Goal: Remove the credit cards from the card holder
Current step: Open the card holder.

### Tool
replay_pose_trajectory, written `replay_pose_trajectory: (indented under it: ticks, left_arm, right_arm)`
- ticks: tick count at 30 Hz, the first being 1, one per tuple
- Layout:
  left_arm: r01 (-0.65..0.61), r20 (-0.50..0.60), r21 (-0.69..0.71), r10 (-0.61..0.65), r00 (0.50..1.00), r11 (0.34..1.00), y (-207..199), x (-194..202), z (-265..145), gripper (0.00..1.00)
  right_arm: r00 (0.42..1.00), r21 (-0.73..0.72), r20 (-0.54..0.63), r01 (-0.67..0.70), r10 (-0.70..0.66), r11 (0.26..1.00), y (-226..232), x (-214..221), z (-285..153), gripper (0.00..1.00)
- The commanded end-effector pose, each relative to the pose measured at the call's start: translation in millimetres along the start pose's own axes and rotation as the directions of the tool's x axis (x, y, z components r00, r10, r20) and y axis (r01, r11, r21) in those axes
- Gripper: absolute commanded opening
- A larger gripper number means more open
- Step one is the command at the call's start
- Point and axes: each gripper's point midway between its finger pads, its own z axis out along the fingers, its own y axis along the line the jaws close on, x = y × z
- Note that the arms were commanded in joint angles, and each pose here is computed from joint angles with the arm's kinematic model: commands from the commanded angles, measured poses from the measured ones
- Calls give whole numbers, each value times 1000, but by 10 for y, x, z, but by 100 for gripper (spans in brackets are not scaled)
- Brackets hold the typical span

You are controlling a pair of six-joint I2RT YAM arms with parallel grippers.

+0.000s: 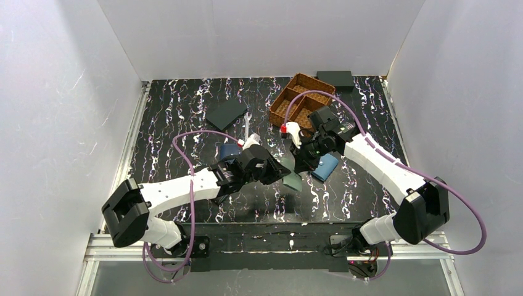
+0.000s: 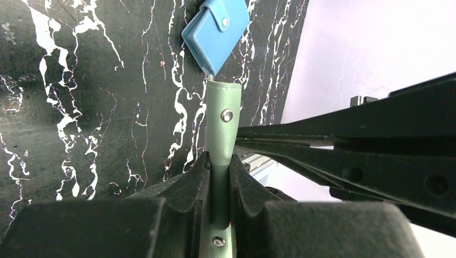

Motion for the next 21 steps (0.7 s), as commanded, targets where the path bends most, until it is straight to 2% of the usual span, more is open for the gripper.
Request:
replay_pose_trajectory:
  ticks: [1, 9, 14, 15, 19, 21]
  left_arm:
    - [15, 24, 95, -17, 1000, 995, -243, -60, -154, 0]
    - [-42, 61, 109, 35, 997, 993, -155, -106, -216, 0]
    - [-125, 59, 241, 114, 992, 962, -222, -72, -247, 0]
    - [-129, 55, 270, 119, 991, 954, -236, -65, -252, 0]
    - [-152, 30, 405, 153, 988, 902, -327, -18, -279, 0]
    - [-162, 18, 464, 174, 985, 871, -370, -10, -283, 0]
  right_arm:
    - [1000, 42, 18, 12, -12, 999, -65, -26, -50, 5]
    - [995, 67, 89, -42, 36, 997, -159, 17, -200, 3]
    - [986, 33, 141, -91, 85, 995, -153, 100, -216, 9]
    - [984, 14, 150, -94, 91, 995, -121, 113, -206, 15]
    - [970, -123, 219, -77, 103, 989, 111, 135, -144, 58]
    - [948, -153, 286, -95, 137, 984, 133, 104, -165, 75]
